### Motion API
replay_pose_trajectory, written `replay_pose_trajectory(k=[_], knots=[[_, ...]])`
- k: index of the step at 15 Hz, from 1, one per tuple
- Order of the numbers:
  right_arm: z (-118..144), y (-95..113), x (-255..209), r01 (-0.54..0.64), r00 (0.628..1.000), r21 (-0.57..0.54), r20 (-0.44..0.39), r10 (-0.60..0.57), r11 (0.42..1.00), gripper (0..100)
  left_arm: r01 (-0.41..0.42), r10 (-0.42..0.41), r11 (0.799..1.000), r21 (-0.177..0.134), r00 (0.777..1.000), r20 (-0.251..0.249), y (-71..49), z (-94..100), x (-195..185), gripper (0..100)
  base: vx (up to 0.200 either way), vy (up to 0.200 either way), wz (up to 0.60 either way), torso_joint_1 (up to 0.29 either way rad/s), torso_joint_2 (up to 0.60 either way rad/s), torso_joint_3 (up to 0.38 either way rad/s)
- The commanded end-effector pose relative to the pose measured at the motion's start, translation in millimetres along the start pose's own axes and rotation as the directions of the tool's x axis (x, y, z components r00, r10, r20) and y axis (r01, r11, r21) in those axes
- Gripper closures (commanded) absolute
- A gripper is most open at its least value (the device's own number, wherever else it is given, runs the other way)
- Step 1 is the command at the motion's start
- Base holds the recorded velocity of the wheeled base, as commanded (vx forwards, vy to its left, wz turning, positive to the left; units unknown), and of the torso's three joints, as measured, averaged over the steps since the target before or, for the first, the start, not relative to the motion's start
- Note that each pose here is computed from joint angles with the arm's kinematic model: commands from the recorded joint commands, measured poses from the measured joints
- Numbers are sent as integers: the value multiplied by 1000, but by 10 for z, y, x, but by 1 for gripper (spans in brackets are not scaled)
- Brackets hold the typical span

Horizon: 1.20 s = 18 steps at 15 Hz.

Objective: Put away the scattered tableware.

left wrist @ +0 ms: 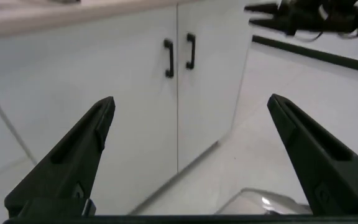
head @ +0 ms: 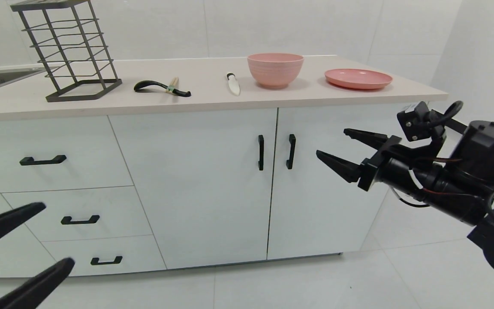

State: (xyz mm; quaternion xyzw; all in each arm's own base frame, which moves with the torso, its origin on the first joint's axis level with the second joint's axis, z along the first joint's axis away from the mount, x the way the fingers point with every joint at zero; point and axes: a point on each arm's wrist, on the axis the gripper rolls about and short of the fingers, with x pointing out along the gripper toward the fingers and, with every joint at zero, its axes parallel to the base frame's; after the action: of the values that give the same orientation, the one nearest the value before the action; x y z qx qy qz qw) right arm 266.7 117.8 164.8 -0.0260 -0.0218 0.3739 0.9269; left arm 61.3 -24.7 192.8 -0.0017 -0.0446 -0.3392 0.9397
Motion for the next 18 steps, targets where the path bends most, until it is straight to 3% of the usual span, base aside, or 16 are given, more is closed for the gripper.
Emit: replay_pose_trajectory(k=[1, 2, 4, 8, 10, 12, 14, 17, 18], knots=[[-71, 122, 34, -41, 999, 10, -25, 41, 999, 0, 44, -45, 999, -26, 998, -44, 182, -58, 480, 0, 0, 0, 0, 0, 0, 0], [-122, 202, 13, -63, 997, 19, -45, 64, 998, 0, 48, -48, 999, -18, 998, -36, 208, -81, 547, 0, 0, 0, 0, 0, 0, 0], [-224, 328, -35, -101, 991, 35, -87, 104, 994, 0, 48, -50, 998, -33, 997, -51, 216, -183, 568, 0, 0, 0, 0, 0, 0, 0], [-324, 323, 4, -104, 988, 42, -109, 108, 994, 0, 127, -142, 987, -95, 973, -181, 108, -487, 585, 0, 0, 0, 0, 0, 0, 0], [-407, 305, 34, -102, 985, 34, -135, 106, 994, 0, 168, -185, 981, -96, 959, -212, 78, -543, 673, 0, 0, 0, 0, 0, 0, 0], [-457, 219, 27, -77, 985, 26, -151, 80, 997, 0, 216, -208, 976, 11, 949, -235, 99, -564, 862, 0, 0, 0, 0, 0, 0, 0], [-572, 104, 48, -66, 984, 10, -165, 67, 998, 0, 267, -235, 958, 106, 941, -244, 118, -605, 1093, 0, 0, 0, 0, 0, 0, 0], [-719, -14, 79, -158, 976, -15, -156, 154, 987, 0, 426, -403, 899, 104, 896, -188, -87, -678, 1466, 0, 0, 0, 0, 0, 0, 0], [-750, -47, 117, -163, 975, -15, -157, 159, 987, 0, 461, -443, 884, 84, 881, -168, -168, -722, 1601, 0, 0, 0, 0, 0, 0, 0]])
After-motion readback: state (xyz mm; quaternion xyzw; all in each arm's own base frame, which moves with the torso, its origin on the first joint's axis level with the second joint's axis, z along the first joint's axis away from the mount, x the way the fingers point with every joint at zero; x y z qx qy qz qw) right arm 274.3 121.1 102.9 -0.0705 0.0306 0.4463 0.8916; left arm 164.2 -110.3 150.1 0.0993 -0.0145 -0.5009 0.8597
